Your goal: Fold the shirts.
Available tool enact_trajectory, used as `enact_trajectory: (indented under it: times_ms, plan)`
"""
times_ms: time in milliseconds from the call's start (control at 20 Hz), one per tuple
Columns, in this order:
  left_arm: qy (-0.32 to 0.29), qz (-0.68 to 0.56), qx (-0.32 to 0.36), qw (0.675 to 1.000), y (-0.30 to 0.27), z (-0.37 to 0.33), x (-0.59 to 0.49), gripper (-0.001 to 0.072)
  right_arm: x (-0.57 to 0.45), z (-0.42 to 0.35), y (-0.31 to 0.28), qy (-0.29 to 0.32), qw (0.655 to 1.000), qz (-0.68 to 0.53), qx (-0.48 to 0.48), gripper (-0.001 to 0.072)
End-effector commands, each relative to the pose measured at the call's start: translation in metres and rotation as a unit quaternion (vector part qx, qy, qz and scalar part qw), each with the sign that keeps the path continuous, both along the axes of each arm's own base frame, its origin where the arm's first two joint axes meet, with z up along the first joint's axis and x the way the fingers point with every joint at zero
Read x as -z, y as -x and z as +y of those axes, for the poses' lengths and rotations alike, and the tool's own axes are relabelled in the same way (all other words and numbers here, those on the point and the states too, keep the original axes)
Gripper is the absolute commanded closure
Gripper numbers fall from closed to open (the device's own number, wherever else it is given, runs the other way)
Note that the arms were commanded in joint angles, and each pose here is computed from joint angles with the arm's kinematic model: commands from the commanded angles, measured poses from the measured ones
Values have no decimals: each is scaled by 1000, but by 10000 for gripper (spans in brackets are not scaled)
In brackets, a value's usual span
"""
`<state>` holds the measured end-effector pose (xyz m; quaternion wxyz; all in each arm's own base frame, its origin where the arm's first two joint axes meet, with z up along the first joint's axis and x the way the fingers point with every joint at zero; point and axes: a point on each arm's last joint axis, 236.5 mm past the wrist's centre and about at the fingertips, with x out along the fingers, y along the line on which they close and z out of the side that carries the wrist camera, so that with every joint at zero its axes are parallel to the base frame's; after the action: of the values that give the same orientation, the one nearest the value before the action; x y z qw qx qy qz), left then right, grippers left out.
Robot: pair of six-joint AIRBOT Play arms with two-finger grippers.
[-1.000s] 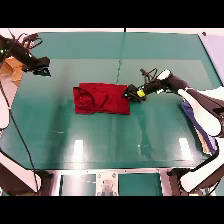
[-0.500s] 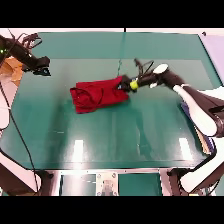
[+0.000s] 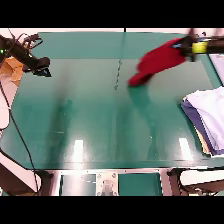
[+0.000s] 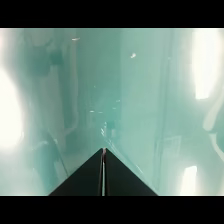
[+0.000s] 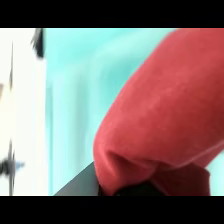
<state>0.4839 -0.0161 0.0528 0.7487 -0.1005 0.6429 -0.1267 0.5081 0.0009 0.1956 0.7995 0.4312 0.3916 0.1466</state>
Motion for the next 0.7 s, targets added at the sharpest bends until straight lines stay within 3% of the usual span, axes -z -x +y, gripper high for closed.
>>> enact_trajectory:
  times_ms: [0,150,300,500,650]
  plan:
    - [11,-2,2,1000,-1,-5,-2,682,-35,-127,43,14,987,5,159,699]
    - [17,-4,4,1000,-1,-7,-3,682,-50,-205,98,48,963,18,266,700]
    - [19,-4,4,1000,-1,-8,-4,682,-22,-251,172,91,928,123,339,699]
    - [29,-5,9,1000,-1,-13,-5,682,25,-275,265,140,866,254,407,699]
    - [39,-3,13,999,1,-18,-7,682,73,-263,311,131,837,329,417,699]
